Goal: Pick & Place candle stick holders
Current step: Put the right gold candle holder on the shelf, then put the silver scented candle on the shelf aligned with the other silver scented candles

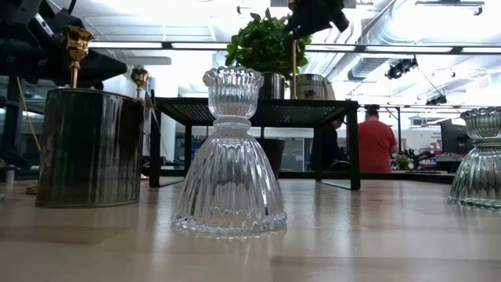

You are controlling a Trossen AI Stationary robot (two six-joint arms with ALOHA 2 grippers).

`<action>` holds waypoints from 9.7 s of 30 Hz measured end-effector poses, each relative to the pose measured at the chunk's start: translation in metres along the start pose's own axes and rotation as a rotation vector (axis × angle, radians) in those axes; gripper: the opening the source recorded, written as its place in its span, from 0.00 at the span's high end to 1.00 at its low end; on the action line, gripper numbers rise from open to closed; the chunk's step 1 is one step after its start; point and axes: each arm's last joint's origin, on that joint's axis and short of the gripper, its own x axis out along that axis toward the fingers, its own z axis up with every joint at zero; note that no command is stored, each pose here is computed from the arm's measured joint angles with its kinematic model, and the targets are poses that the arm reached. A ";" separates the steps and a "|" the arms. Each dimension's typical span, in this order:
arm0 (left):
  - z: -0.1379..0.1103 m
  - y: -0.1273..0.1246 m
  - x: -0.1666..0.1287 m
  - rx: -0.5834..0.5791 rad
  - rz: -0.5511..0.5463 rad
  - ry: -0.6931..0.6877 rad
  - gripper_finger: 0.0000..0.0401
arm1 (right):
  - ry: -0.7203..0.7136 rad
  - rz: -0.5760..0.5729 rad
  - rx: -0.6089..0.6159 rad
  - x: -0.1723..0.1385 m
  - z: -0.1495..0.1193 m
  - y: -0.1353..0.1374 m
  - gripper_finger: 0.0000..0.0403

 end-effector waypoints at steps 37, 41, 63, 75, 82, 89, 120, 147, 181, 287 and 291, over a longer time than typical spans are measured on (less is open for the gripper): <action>0.001 0.002 0.000 0.000 0.075 -0.034 1.00 | -0.001 0.063 -0.136 -0.144 -0.031 -0.036 0.42; 0.001 0.002 0.000 0.000 0.075 -0.034 1.00 | -0.031 0.019 -0.127 -0.148 -0.031 -0.040 0.42; 0.005 0.001 0.000 -0.024 0.065 -0.077 1.00 | -0.071 -0.041 -0.179 -0.153 -0.029 -0.047 0.42; 0.076 -0.022 -0.017 0.144 0.055 -0.320 0.60 | -0.038 0.072 -0.177 -0.154 -0.031 -0.044 0.42; 0.115 -0.042 0.005 0.199 -0.031 -0.116 0.39 | 0.025 0.069 -0.117 -0.154 -0.037 -0.046 0.42; 0.158 -0.065 0.043 0.294 -0.092 0.180 0.37 | 0.145 0.029 0.015 -0.150 -0.057 -0.046 0.42; 0.187 -0.086 0.094 0.215 -0.146 0.684 0.37 | 0.020 0.396 -0.017 -0.131 -0.133 -0.032 0.42; 0.081 -0.120 0.170 0.308 -0.118 1.130 0.37 | 0.010 0.413 0.007 -0.134 -0.132 -0.035 0.42; 0.011 -0.155 0.157 0.384 0.022 1.191 0.00 | 0.009 0.414 0.008 -0.134 -0.132 -0.035 0.42; 0.123 -0.140 0.208 0.080 0.445 1.153 0.13 | 0.009 0.417 0.008 -0.134 -0.132 -0.035 0.42; 0.141 -0.127 0.210 0.065 0.478 1.131 0.13 | 0.009 0.417 0.008 -0.134 -0.132 -0.035 0.42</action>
